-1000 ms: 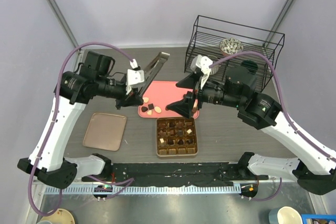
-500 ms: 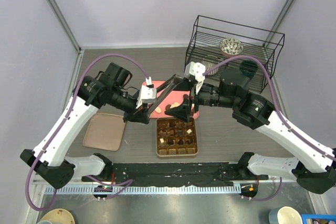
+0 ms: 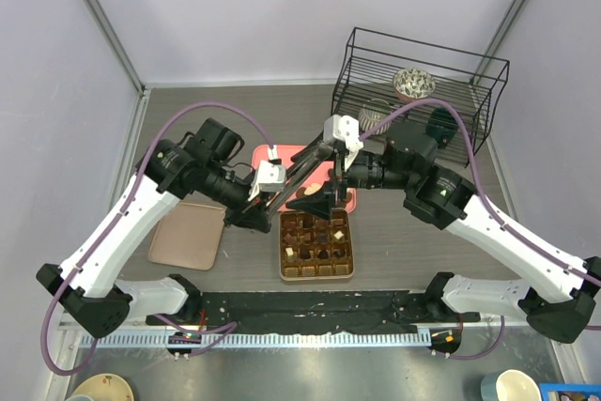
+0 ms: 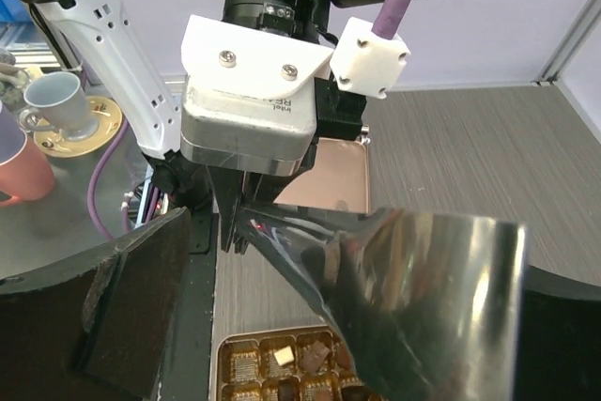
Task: Pack the chocolate
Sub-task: Adjust the clamp.
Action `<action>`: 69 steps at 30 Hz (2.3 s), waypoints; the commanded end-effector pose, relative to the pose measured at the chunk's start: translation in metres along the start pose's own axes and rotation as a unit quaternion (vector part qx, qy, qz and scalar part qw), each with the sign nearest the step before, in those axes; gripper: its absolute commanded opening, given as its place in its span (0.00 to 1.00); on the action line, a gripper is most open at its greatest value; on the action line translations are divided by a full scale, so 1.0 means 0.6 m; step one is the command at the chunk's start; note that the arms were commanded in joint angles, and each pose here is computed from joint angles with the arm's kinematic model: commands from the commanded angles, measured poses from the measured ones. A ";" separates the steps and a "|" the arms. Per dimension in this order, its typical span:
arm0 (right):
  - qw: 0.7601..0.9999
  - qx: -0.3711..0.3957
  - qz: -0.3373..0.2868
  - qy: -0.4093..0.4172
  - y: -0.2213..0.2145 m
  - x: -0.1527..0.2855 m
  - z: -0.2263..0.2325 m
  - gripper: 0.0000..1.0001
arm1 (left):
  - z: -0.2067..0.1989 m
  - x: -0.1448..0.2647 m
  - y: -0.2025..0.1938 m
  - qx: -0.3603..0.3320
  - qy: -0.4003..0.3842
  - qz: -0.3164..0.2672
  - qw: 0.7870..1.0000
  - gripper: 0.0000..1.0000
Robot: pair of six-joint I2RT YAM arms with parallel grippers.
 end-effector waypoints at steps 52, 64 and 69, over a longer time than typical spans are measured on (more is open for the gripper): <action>0.994 -0.088 -0.041 -0.049 -0.037 -0.038 -0.023 0.23 | -0.063 0.020 -0.005 0.028 -0.013 0.015 0.999 0.04; 0.981 -0.120 -0.053 -0.140 -0.047 -0.035 -0.047 0.01 | -0.059 0.049 -0.008 0.013 0.090 0.017 0.996 0.75; 0.977 -0.104 -0.049 -0.180 -0.042 -0.025 -0.059 0.01 | -0.037 0.084 -0.002 0.010 0.211 0.016 0.977 1.00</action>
Point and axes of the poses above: each gripper's point midway between its finger pads, its own x axis back along the fingers, its own z axis along the line the jaws close on, y = z × x, the point moved 8 cm from there along x, back along the fingers, and after that the axes turned 1 degree about -x, right-handed, at the moved point
